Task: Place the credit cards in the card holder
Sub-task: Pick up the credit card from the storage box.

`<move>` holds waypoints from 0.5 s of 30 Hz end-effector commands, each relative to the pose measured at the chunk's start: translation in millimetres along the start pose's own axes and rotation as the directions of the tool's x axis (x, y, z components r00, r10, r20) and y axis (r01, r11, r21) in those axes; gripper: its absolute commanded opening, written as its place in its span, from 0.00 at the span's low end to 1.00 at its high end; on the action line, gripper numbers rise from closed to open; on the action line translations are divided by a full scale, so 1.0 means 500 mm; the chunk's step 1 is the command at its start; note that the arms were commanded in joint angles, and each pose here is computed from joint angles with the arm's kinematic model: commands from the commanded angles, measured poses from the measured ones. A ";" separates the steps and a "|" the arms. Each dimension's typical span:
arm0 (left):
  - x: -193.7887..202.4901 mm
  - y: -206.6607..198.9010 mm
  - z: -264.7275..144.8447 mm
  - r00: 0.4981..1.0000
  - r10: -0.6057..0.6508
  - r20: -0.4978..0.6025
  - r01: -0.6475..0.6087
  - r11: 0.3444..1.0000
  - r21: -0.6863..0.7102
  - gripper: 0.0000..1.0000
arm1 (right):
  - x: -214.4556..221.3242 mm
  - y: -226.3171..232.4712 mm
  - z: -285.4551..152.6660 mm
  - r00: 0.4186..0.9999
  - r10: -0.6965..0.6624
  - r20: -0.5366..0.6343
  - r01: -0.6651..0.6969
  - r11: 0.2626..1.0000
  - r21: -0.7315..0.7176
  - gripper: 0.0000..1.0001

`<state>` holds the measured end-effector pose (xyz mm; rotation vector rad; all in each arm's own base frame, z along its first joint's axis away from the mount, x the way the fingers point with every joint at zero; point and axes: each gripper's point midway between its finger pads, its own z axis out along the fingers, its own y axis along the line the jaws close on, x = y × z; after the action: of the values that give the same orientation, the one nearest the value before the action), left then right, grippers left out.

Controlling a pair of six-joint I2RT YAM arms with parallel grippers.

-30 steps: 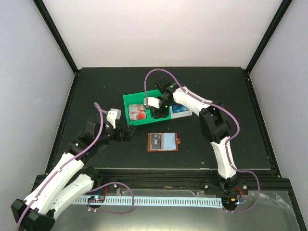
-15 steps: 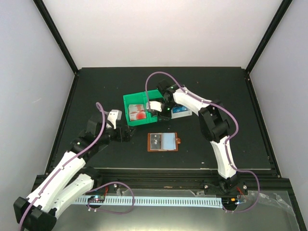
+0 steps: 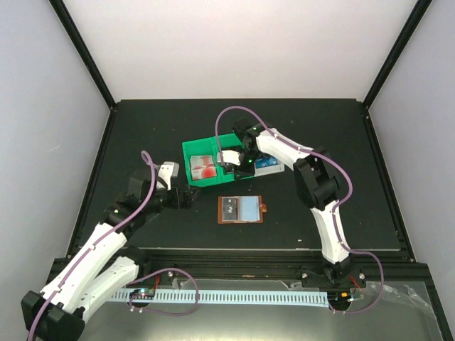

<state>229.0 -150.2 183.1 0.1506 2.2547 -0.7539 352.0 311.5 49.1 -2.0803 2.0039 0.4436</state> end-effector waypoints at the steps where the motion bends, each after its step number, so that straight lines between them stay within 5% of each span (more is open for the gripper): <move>1: -0.007 -0.001 0.003 1.000 0.010 0.007 -0.010 1.000 0.009 0.99 | -0.001 0.014 -0.012 1.000 -0.007 -0.001 0.007 1.000 -0.028 0.31; 15: -0.004 0.005 0.007 1.000 0.001 -0.001 -0.001 1.000 0.007 0.99 | -0.015 0.019 -0.037 1.000 -0.013 0.025 0.013 1.000 -0.021 0.26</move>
<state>231.3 -148.2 180.2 0.1375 2.2660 -0.7503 349.2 310.2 49.3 -2.0940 2.0005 0.4541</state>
